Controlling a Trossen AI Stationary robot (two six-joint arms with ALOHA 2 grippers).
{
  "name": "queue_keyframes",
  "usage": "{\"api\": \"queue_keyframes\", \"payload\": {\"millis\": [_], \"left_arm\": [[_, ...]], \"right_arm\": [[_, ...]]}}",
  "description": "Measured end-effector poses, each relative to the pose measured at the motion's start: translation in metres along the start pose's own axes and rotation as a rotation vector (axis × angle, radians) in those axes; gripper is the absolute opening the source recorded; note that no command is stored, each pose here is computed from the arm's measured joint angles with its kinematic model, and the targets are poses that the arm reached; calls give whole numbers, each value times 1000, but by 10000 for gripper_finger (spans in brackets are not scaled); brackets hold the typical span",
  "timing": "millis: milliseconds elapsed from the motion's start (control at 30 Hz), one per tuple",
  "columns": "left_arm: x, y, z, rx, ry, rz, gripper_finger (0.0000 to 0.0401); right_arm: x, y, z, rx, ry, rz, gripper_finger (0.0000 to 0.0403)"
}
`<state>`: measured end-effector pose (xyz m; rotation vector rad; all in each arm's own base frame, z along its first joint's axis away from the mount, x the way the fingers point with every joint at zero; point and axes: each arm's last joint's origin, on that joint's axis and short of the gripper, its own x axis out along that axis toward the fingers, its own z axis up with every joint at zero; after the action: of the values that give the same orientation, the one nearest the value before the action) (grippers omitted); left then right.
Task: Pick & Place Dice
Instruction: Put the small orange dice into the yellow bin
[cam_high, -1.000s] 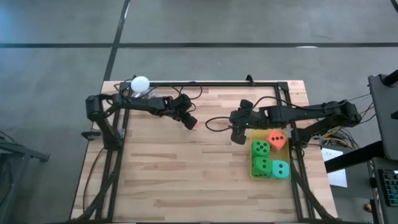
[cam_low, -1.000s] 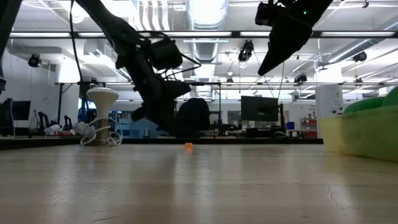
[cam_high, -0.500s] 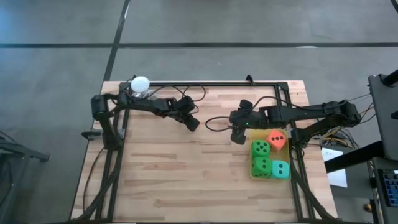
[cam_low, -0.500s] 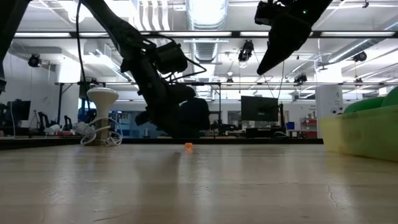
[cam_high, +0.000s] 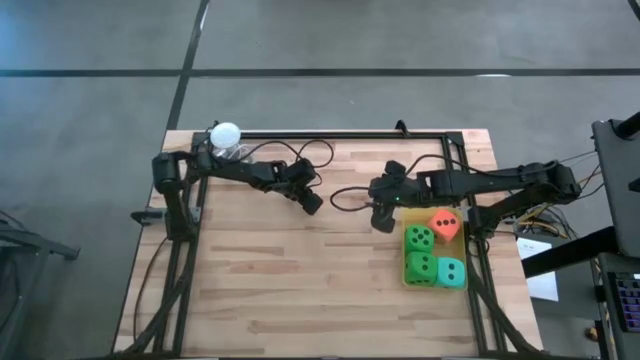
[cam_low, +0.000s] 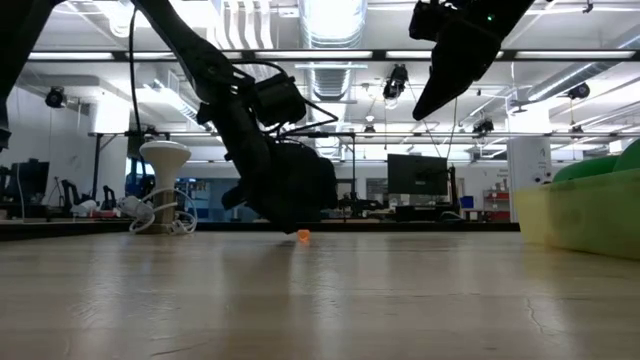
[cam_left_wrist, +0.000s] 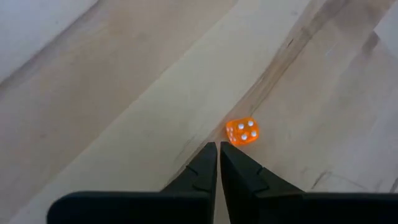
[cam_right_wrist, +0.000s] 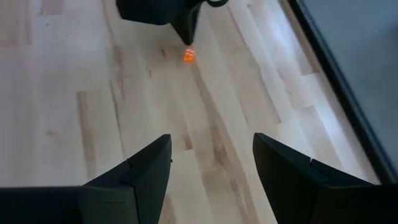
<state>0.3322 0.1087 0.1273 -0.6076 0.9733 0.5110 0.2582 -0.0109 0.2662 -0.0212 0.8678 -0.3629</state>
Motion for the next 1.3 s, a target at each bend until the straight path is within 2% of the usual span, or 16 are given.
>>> {"api": "queue_keyframes", "payload": {"millis": [300,633,867,1000,1200,1300], "left_arm": [[7,-2,2,2,-17,-20,25],[11,-11,6,23,-55,-125,25],[10,-12,5,28,-47,-137,25],[-3,-14,8,28,-50,-174,25],[-48,-19,17,111,-151,-210,26],[-75,-17,11,145,-219,-216,26]], "right_arm": [[0,1,0,2,4,36,221],[0,1,0,2,4,36,221],[0,1,0,50,4,46,221],[4,3,0,65,10,44,221],[36,18,5,-94,4,104,221],[58,24,5,-138,31,105,221]]}}
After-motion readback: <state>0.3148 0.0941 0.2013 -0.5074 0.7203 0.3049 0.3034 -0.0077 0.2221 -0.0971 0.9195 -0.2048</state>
